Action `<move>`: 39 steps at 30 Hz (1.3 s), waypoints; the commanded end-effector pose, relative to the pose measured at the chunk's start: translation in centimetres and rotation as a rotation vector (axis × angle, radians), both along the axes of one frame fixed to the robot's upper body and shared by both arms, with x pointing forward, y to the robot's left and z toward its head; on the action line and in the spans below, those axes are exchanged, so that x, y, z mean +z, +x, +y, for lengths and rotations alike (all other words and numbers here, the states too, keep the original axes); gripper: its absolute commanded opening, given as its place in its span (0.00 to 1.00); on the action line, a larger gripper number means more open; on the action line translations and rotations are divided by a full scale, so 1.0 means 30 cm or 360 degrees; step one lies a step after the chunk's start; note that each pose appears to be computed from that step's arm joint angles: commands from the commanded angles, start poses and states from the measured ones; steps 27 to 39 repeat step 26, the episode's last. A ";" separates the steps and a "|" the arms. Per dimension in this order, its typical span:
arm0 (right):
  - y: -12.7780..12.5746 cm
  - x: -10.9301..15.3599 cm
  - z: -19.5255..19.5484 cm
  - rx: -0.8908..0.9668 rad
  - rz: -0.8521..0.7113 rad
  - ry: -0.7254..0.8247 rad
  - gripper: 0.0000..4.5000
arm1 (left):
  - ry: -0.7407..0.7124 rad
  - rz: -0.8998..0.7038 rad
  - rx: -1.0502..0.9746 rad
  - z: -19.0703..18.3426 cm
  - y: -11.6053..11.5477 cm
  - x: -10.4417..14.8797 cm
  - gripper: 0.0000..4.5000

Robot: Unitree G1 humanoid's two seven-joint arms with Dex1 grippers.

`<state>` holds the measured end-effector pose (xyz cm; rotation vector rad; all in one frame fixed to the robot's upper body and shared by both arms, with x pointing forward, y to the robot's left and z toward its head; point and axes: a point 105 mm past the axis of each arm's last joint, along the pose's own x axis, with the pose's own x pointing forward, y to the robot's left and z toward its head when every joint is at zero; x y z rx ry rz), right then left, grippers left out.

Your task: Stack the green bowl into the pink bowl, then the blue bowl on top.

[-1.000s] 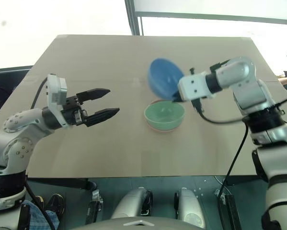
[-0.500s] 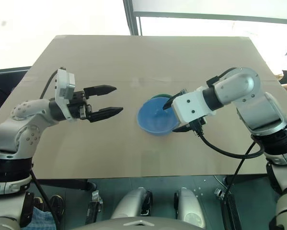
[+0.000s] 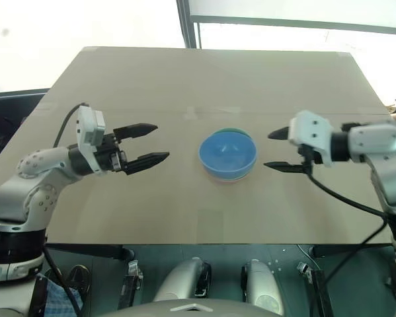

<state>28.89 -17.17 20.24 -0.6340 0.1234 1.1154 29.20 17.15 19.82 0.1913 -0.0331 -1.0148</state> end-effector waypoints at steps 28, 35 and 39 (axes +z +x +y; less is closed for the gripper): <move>-0.129 -0.140 -0.296 -0.0324 0.0031 0.0398 0.76 | 0.0060 -0.0129 0.0227 0.115 -0.037 -0.098 1.00; -0.129 -0.140 -0.296 -0.0324 0.0031 0.0398 0.76 | 0.0060 -0.0129 0.0227 0.115 -0.037 -0.098 1.00; -0.129 -0.140 -0.296 -0.0324 0.0031 0.0398 0.76 | 0.0060 -0.0129 0.0227 0.115 -0.037 -0.098 1.00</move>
